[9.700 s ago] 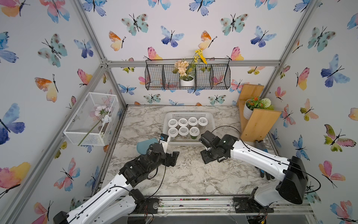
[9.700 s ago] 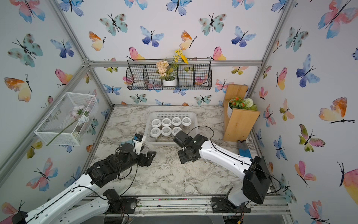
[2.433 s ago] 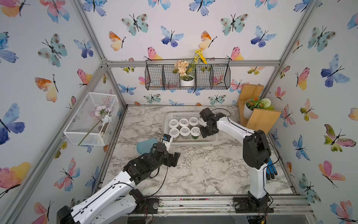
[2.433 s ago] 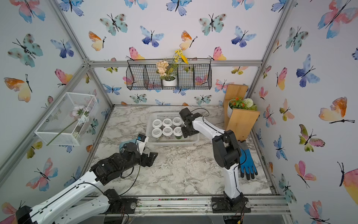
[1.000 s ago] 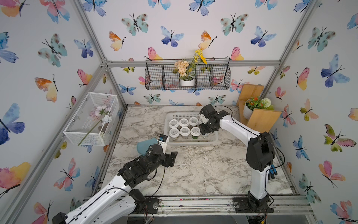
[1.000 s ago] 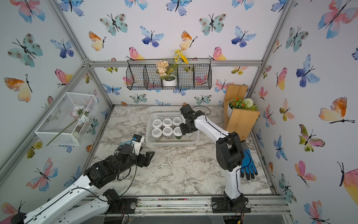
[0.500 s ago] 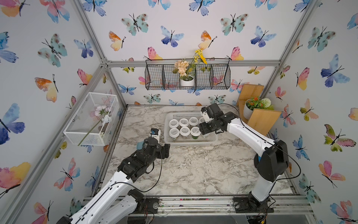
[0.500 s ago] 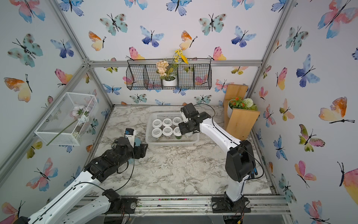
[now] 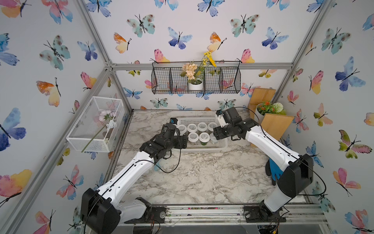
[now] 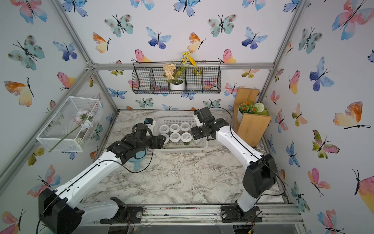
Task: Put the yogurt in the basket
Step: Reset both arms
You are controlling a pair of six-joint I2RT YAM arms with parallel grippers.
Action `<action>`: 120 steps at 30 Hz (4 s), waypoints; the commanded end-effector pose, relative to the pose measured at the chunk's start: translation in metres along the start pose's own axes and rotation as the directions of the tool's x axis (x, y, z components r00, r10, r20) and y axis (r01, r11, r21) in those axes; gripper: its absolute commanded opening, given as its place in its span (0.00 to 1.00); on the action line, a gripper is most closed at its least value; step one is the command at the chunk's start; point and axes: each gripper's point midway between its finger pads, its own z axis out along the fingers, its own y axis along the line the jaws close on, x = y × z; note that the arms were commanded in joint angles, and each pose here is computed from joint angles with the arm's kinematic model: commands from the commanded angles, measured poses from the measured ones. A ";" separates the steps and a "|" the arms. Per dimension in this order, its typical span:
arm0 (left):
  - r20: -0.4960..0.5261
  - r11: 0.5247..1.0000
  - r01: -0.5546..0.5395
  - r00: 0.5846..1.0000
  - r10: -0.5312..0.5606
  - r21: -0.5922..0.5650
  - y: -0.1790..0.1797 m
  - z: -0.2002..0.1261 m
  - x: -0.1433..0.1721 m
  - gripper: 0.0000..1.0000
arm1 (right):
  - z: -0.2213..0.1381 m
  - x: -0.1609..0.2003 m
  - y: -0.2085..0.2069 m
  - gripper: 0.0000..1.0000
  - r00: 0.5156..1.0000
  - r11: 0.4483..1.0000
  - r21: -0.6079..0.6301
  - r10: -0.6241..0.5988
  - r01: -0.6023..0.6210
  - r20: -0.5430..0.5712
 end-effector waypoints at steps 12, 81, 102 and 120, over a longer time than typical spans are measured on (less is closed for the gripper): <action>-0.061 0.991 0.122 0.990 -0.126 -0.056 0.072 -0.039 0.043 0.86 | 0.076 -0.063 0.039 0.80 1.000 0.992 -0.123 0.006 -0.006 0.000; -0.002 0.991 0.107 0.994 -0.108 0.079 0.059 -0.050 0.070 0.86 | 0.179 -0.052 0.057 0.89 0.995 0.991 0.083 -0.104 0.104 -0.008; 0.000 0.991 0.107 0.994 -0.107 0.084 0.058 -0.050 0.070 0.86 | 0.152 -0.088 0.079 0.85 0.992 0.998 -0.033 -0.048 0.052 0.117; -0.002 0.990 0.104 0.995 -0.104 0.095 0.057 -0.049 0.071 0.86 | 0.170 -0.079 0.093 0.61 0.995 0.993 -0.110 -0.042 0.053 0.093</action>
